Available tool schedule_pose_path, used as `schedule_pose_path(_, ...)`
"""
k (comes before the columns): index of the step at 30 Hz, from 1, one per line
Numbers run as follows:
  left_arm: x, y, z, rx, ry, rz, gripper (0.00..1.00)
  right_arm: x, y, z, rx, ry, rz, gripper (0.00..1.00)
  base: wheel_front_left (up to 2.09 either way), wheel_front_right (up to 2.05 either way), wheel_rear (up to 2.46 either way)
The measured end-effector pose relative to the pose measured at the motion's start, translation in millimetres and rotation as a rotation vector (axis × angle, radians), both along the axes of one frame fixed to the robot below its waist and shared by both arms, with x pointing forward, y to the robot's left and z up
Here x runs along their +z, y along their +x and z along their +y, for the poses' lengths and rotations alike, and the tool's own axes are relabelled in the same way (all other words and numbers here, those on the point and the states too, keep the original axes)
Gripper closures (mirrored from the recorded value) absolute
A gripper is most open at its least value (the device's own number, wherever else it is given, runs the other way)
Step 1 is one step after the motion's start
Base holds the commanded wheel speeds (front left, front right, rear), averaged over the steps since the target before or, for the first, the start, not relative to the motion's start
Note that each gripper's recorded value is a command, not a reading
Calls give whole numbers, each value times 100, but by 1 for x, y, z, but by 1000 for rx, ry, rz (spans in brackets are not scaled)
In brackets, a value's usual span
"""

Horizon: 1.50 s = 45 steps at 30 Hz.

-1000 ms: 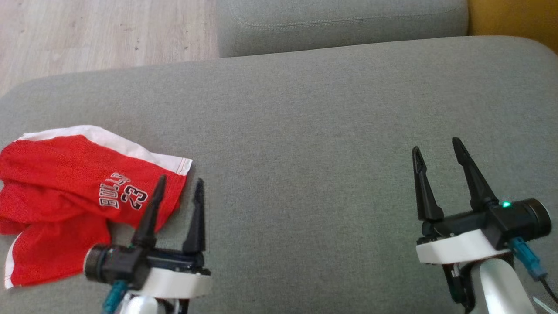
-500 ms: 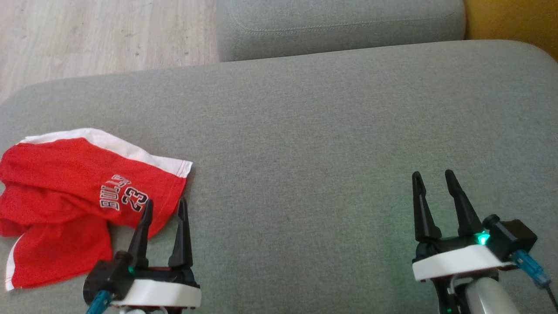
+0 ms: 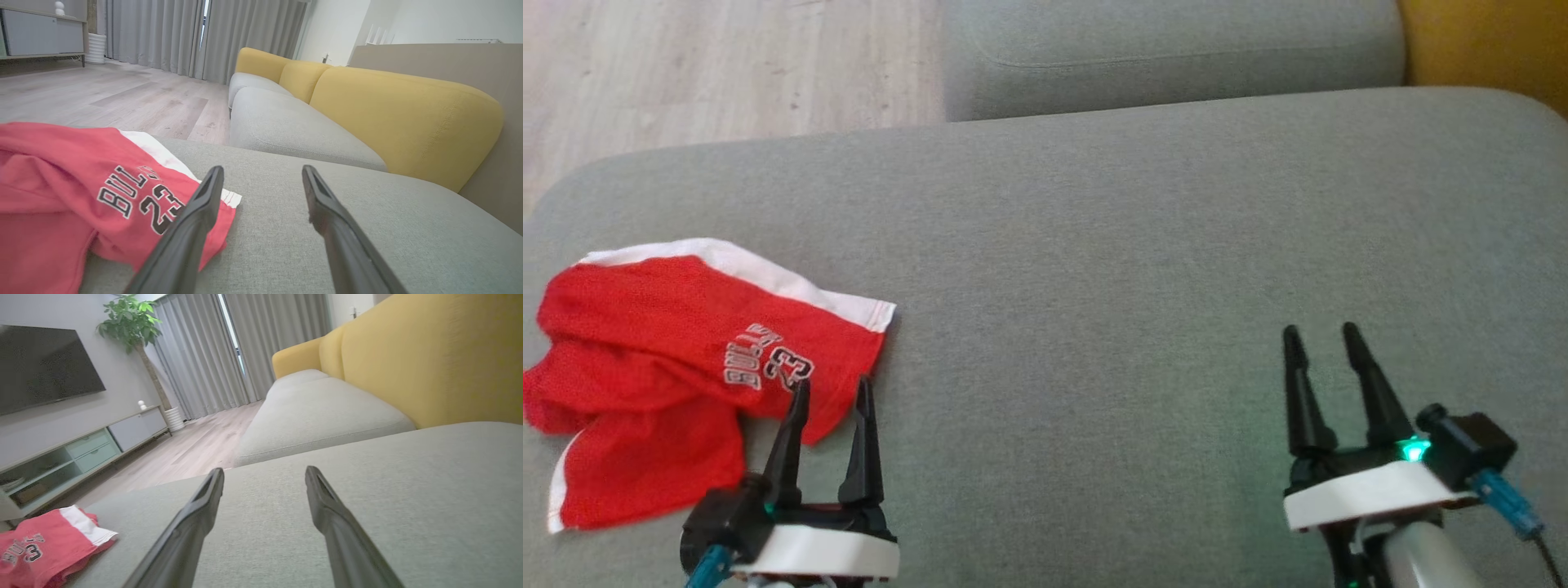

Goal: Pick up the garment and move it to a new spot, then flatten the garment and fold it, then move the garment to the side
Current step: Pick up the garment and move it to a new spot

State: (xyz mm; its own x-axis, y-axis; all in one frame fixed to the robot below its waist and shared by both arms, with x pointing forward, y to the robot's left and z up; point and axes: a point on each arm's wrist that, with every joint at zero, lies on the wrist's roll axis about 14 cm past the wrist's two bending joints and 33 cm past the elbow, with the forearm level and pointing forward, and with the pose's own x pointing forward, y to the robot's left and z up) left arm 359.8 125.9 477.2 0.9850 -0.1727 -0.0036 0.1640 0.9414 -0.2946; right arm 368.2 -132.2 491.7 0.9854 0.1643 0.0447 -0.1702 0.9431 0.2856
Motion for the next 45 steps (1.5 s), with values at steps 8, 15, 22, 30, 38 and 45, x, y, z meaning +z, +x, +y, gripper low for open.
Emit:
schedule_pose_path(8,5,-14,37,127,9,-11,0,2,0,54,163,11,-5,0,0,0,0)
schedule_pose_path(15,4,-40,72,248,18,-10,0,3,-5,97,297,26,-1,0,0,0,0)
schedule_pose_path(22,2,-73,104,368,17,-8,0,-3,-19,136,424,29,23,0,0,0,0)
schedule_pose_path(30,6,-97,126,461,16,-24,0,0,-28,171,541,31,21,0,0,0,0)
schedule_pose_path(38,4,-100,138,498,38,-12,0,-7,-30,179,567,36,45,0,0,0,0)
schedule_pose_path(45,3,-89,154,519,91,10,0,-18,-19,171,535,50,77,0,0,0,0)
